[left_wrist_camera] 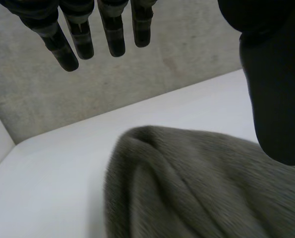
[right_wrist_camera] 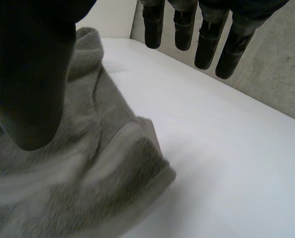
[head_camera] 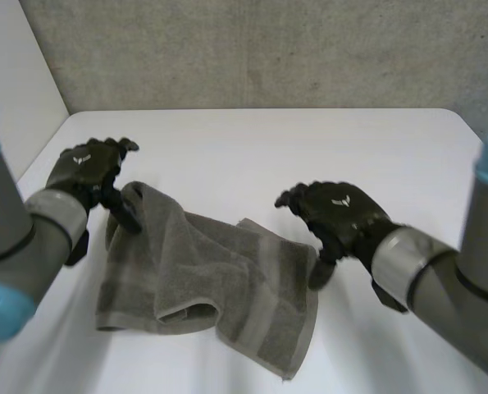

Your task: Fold the towel.

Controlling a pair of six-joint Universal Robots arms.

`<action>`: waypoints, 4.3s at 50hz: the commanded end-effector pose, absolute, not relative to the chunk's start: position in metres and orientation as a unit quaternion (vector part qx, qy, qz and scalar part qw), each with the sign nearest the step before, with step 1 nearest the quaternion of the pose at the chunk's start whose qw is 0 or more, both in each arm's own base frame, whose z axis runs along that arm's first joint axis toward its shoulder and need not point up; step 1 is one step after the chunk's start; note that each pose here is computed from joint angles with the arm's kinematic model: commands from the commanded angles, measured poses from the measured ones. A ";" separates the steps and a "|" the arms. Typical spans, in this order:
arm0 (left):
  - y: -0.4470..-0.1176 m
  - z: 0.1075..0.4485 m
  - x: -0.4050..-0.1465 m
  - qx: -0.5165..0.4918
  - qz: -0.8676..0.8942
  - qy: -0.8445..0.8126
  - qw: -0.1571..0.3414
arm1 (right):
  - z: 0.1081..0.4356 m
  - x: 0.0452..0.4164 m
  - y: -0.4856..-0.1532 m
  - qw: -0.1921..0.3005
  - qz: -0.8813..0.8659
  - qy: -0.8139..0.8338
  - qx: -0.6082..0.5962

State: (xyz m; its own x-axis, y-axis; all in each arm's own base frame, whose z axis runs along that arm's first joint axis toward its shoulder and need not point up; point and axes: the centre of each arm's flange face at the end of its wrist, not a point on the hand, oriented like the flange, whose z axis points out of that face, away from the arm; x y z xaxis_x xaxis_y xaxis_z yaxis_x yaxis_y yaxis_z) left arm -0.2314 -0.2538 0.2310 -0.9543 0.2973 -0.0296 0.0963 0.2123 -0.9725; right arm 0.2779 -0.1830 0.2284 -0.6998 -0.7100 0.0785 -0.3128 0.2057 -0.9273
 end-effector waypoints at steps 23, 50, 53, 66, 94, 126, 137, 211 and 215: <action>-0.189 0.152 -0.247 -0.197 0.529 -0.820 0.100 | 0.139 0.279 -0.144 0.187 -0.458 0.768 -0.407; -0.251 0.152 -0.284 -0.185 0.582 -0.784 0.114 | 0.125 0.284 -0.140 0.197 -0.495 0.741 -0.409; -0.251 0.152 -0.284 -0.184 0.582 -0.784 0.115 | 0.122 0.285 -0.143 0.196 -0.497 0.740 -0.409; -0.238 0.164 -0.281 -0.180 0.587 -0.779 0.126 | 0.117 0.287 -0.154 0.191 -0.500 0.742 -0.403; -0.235 0.161 -0.274 -0.154 0.598 -0.776 0.128 | 0.132 0.268 -0.164 0.184 -0.529 0.744 -0.365; -0.242 0.158 -0.269 -0.145 0.605 -0.773 0.124 | 0.109 0.291 -0.125 0.241 -0.487 0.725 -0.423; -0.243 0.157 -0.268 -0.144 0.604 -0.774 0.122 | 0.102 0.294 -0.129 0.233 -0.495 0.719 -0.429; -0.231 0.144 -0.288 -0.173 0.618 -0.753 0.145 | 0.130 0.278 -0.163 0.236 -0.543 0.726 -0.350; -0.231 0.144 -0.288 -0.173 0.618 -0.753 0.145 | 0.129 0.278 -0.163 0.237 -0.542 0.726 -0.351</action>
State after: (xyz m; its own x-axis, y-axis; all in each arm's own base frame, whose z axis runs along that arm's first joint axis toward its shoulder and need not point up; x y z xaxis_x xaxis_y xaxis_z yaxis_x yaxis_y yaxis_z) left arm -0.2877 -0.2309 0.1439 -0.8978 0.4403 0.0055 0.0804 0.1761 -0.9811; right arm 0.2775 -0.1633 0.1335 -0.6462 -0.7620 0.0419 -0.2451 0.1551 -0.9570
